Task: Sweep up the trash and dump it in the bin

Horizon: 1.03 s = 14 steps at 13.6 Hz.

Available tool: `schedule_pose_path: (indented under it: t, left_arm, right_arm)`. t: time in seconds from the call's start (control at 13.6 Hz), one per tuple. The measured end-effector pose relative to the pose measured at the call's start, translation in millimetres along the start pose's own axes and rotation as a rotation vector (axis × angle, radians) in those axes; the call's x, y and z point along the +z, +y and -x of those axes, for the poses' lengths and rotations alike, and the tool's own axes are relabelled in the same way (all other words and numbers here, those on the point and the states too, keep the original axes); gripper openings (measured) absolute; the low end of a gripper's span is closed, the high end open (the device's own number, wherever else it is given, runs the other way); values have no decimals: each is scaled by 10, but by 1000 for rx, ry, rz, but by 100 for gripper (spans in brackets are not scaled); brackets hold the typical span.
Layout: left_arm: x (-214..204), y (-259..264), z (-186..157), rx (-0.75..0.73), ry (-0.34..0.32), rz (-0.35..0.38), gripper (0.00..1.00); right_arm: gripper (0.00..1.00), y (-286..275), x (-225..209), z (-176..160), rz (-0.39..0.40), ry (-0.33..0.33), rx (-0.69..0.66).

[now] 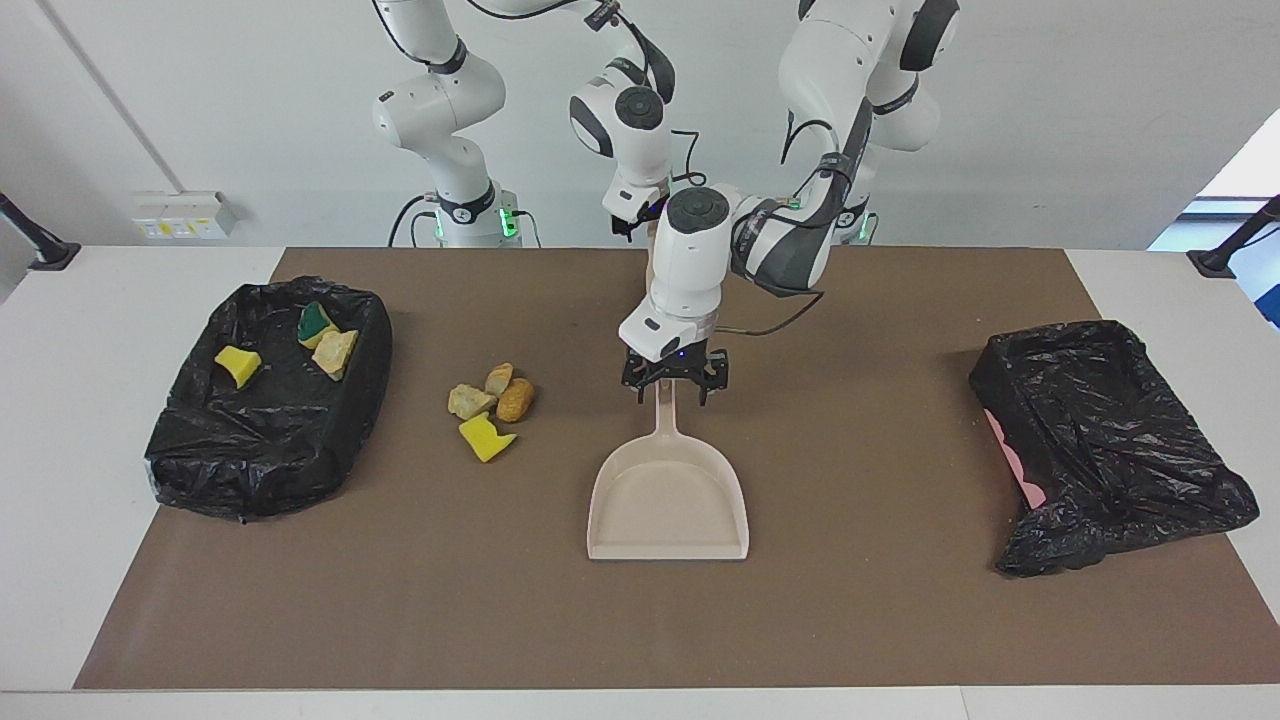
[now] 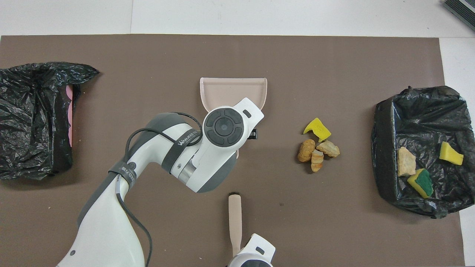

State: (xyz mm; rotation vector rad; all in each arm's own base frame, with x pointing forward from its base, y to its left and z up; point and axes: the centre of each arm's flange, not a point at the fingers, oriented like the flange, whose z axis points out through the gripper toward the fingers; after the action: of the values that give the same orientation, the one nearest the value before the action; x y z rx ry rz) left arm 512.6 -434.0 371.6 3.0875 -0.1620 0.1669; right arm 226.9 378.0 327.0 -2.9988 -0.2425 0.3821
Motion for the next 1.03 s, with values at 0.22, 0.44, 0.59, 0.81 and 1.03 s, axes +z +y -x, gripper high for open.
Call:
schedule_pose_path:
  t: [0.22,0.44,0.59,0.81,1.03]
  left_arm:
    - [86,16,78,7,-17,-10,100]
    - [123,30,118,13,-24,-15,100]
    - [147,85,177,25,-29,-18,100]
    - [149,91,190,29,-32,-23,86]
    - [158,85,214,45,-40,-50,67]
  right_arm:
    - [45,0,0,0,0,0,-4]
    - [27,1,-1,-3,0,0,-39]
    - [27,10,-5,-12,-1,0,-69]
    - [27,37,-53,-31,4,-9,-70]
    - [27,165,-261,-86,21,-2,-55]
